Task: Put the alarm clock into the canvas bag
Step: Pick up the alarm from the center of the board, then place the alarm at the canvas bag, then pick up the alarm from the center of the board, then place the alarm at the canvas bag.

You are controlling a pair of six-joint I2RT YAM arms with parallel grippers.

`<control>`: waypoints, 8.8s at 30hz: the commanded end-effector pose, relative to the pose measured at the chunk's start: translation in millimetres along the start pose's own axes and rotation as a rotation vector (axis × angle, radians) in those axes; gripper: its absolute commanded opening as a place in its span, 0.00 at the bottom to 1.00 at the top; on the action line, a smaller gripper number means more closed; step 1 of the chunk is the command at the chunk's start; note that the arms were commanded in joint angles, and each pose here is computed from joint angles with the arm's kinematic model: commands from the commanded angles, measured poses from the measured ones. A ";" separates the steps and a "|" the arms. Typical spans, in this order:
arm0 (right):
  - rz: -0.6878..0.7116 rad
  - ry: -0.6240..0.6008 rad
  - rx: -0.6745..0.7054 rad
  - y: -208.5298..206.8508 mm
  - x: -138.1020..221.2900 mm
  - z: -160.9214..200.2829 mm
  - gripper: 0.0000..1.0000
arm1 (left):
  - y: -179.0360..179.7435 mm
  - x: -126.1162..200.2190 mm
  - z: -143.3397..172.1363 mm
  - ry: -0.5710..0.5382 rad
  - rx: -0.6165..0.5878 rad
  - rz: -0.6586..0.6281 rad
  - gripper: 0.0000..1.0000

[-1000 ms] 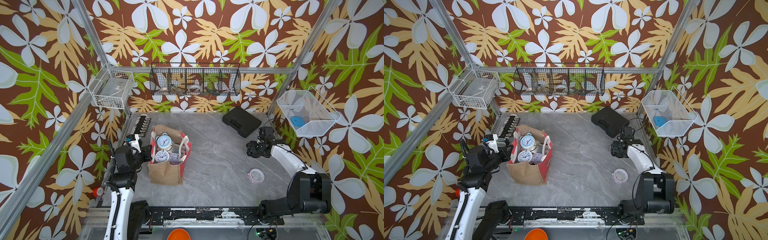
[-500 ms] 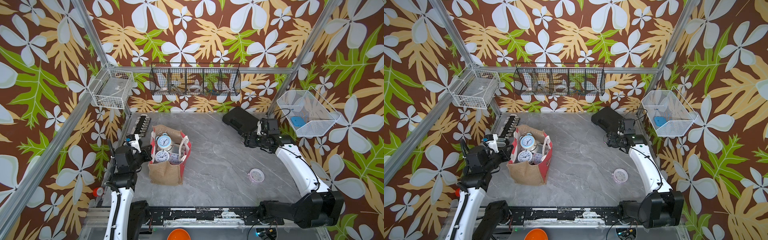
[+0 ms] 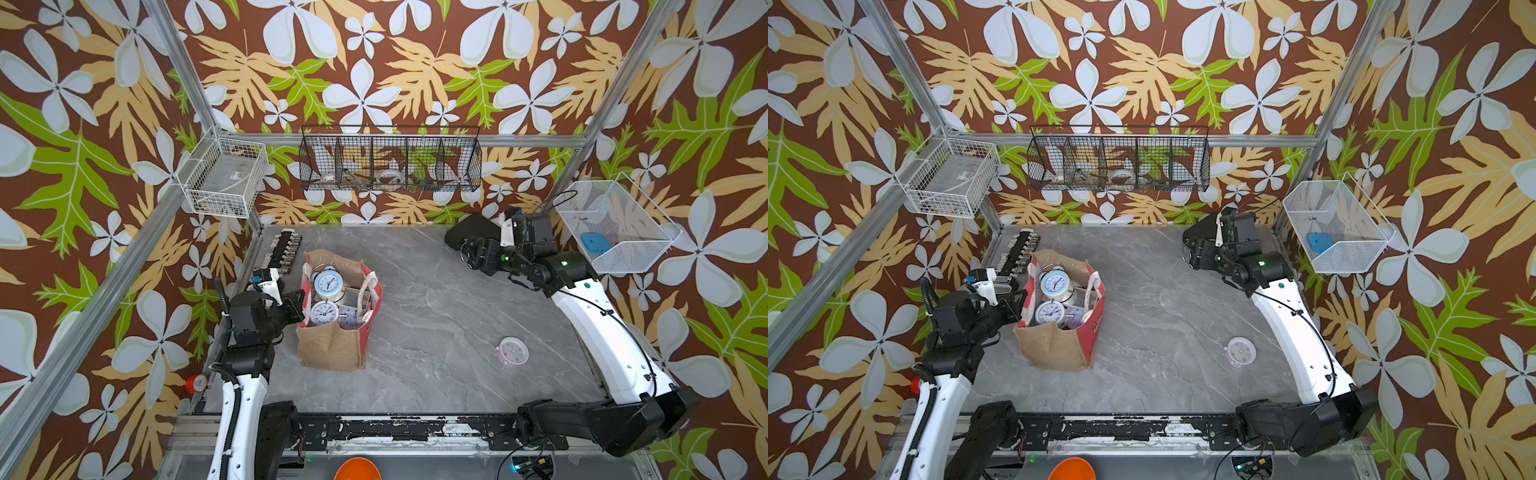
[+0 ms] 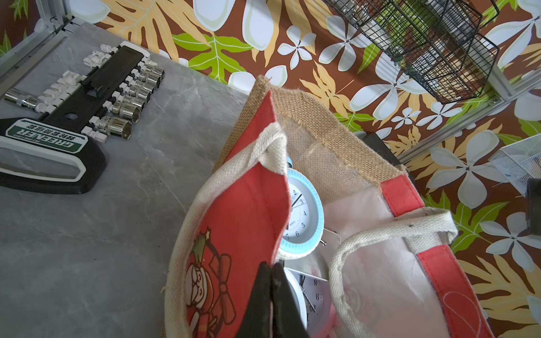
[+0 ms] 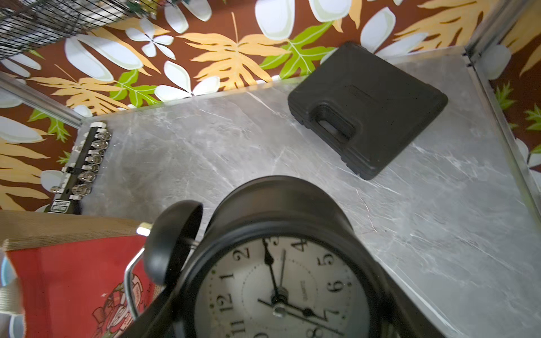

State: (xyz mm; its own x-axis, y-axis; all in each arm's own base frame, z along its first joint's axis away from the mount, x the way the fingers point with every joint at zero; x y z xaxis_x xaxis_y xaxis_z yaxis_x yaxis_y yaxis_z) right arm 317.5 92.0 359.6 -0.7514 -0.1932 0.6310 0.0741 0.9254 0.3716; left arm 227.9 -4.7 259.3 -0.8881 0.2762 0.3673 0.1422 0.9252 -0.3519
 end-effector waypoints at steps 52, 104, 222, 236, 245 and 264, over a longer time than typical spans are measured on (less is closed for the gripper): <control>-0.489 0.526 0.676 283.7 -55.5 216.9 0.66 | -0.8 0.2 0.3 0.000 -0.002 0.008 0.00; -0.375 0.594 1.048 281.7 -69.9 293.9 0.88 | 0.1 4.0 -6.3 -0.032 -0.002 -0.026 0.00; 0.706 0.326 -0.808 -218.3 -60.3 223.5 0.85 | -1.3 2.9 -1.5 -0.013 -0.003 -0.002 0.00; 0.688 0.299 -0.746 -212.8 -51.8 204.2 0.72 | -0.7 2.5 -1.1 -0.012 -0.003 -0.004 0.00; 0.479 0.139 -0.616 -190.6 -31.7 164.3 0.71 | -0.8 2.2 -1.2 -0.010 -0.003 -0.003 0.00; -0.080 -0.077 -0.230 -70.8 19.2 51.6 0.61 | -0.6 1.3 -0.5 -0.006 0.001 0.001 0.00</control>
State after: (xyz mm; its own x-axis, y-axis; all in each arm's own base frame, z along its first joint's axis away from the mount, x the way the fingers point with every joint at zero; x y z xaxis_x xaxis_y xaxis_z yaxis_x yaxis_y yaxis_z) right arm 255.7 26.9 287.7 -0.7746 -0.1975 0.6008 0.2431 0.7840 0.5712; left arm 226.3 -3.9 260.0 -0.8917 0.2651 0.3670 0.1313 0.9273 -0.3506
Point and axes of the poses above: each gripper's point midway between its finger pads, its own x axis back along the fingers, its own y axis along the line the jaws close on, z = x × y, the point moved 7 cm from there along x, back along the fingers, and after that the axes turned 10 degrees about -x, right-handed, at the moved point
